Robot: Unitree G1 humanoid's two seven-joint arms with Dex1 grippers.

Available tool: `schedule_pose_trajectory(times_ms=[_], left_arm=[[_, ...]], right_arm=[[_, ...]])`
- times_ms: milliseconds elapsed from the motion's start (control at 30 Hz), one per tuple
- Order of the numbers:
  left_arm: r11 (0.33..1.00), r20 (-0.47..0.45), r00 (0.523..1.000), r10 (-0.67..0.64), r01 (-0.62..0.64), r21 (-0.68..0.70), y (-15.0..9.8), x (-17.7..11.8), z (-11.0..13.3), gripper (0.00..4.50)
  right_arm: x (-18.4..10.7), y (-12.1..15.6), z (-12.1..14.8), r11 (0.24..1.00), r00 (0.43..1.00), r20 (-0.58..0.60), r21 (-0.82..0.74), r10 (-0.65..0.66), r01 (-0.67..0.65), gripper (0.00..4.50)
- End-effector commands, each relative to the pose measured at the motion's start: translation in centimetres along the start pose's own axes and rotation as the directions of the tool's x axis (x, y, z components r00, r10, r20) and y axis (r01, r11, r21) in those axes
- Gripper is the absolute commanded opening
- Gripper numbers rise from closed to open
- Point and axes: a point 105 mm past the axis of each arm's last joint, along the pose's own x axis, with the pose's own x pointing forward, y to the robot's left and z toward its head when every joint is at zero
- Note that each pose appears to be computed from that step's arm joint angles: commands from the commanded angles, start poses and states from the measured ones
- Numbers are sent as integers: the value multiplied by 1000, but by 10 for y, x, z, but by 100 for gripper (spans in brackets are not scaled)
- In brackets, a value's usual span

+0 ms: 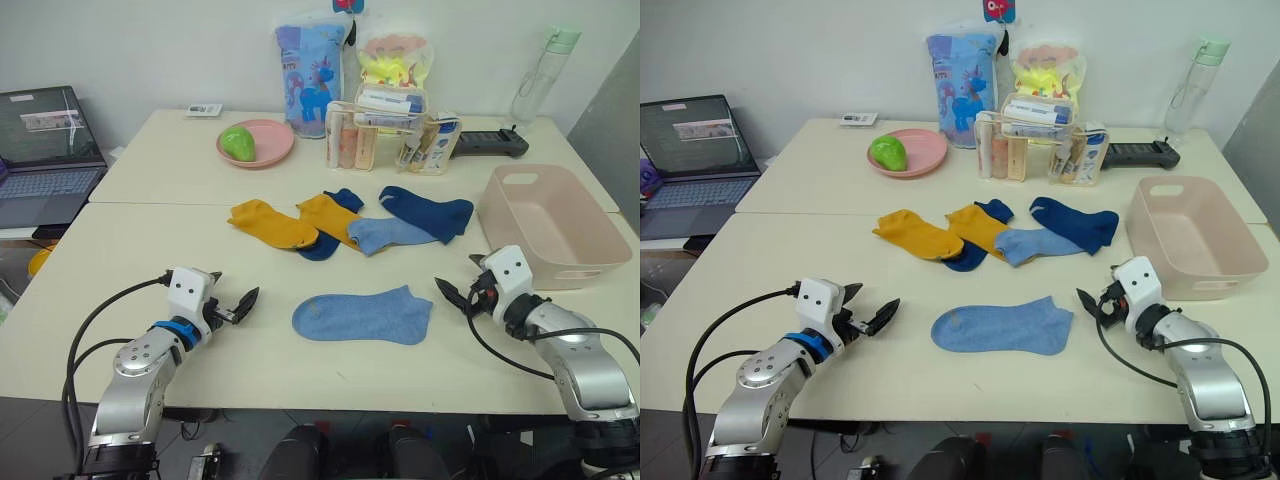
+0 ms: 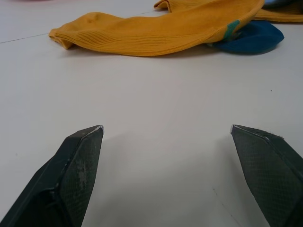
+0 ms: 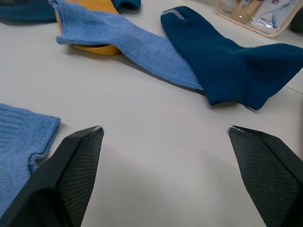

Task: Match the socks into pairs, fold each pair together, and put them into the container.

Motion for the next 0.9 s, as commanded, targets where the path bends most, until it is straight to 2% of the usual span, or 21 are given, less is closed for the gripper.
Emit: schedule_pose_trajectory(times_ms=[33,200,333,433,567,767,900], left_arm=[[1000,44,999,-23,22,22,-2,2,13,448],[986,104,980,-167,167,8,-27,2,33,448],[973,126,965,-230,232,1,-39,1,43,448],[920,197,899,-391,391,42,-64,-3,85,448],[871,199,849,-490,487,65,-82,-8,107,448],[879,207,856,-473,476,36,-88,-5,109,448],[887,213,864,-455,462,22,-87,-6,109,448]], right_arm=[[2,5,24,999,997,67,-51,22,-18,450],[21,22,42,992,990,100,-95,97,-88,450],[33,28,48,984,986,106,-140,125,-110,450],[65,47,55,944,972,94,-274,216,-184,450],[91,61,61,918,964,94,-341,249,-204,450],[113,66,63,892,965,92,-411,247,-189,450],[120,68,62,846,964,79,-501,253,-181,450]])
